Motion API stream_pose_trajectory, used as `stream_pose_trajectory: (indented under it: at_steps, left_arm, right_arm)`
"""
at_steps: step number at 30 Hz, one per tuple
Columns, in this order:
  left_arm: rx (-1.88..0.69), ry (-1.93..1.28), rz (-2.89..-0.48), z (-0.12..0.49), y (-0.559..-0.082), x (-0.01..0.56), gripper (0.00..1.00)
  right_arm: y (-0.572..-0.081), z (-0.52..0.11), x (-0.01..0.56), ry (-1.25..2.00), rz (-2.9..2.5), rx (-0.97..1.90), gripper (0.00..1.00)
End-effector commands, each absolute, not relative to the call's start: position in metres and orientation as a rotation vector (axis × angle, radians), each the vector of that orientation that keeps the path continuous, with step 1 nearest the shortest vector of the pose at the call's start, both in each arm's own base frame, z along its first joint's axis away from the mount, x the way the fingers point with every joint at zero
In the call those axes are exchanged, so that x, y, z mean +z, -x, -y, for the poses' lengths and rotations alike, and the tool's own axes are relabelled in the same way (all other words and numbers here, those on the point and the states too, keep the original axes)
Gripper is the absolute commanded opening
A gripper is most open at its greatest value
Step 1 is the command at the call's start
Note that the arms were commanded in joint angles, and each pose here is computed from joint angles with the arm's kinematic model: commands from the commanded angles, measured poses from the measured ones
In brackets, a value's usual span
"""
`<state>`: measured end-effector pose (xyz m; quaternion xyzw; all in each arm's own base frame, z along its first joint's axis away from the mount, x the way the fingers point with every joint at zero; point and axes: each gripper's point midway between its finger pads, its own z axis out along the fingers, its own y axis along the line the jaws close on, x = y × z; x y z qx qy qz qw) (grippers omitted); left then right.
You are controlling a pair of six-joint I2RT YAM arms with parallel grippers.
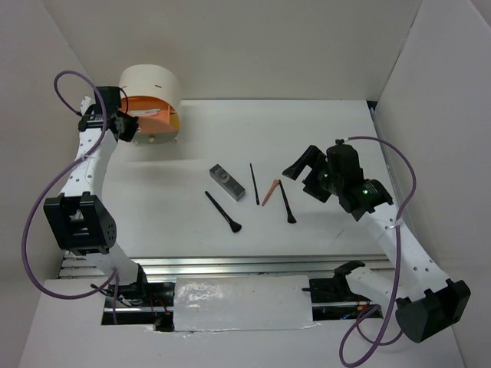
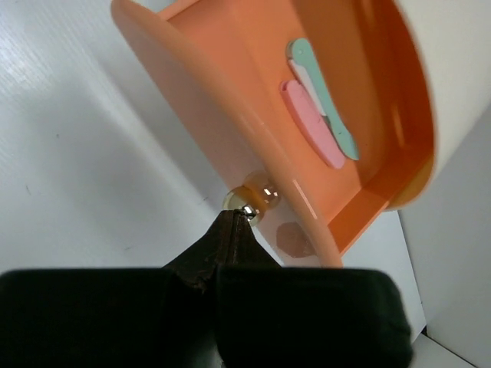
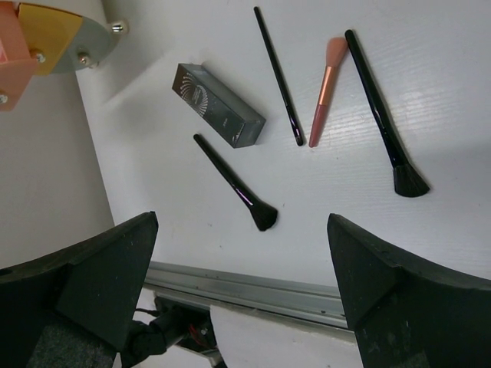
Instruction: Organize the makeup
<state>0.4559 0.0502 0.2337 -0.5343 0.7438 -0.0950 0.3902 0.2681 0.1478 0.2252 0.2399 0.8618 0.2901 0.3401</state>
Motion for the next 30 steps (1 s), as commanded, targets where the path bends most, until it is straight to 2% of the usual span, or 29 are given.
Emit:
stream_pose_trajectory:
  at_steps: [1,15,30]
  left_arm:
    - [-0.273,1.269,-1.782,-0.060,-0.484,0.270,0.00]
    - [-0.317,1.238,-1.800,-0.057,-0.518,0.247,0.00]
    - [-0.366,1.140,-1.734,-0.059,-0.563,0.252,0.00]
  right_arm:
    - [-0.278,-0.147,0.249,-0.580,-2.169,0.770,1.00]
    - [-0.292,-0.150,0.247,-0.575,-2.191,0.743,1.00]
    - [-0.300,-0.148,0.253,-0.567,-2.202,0.706,1.00]
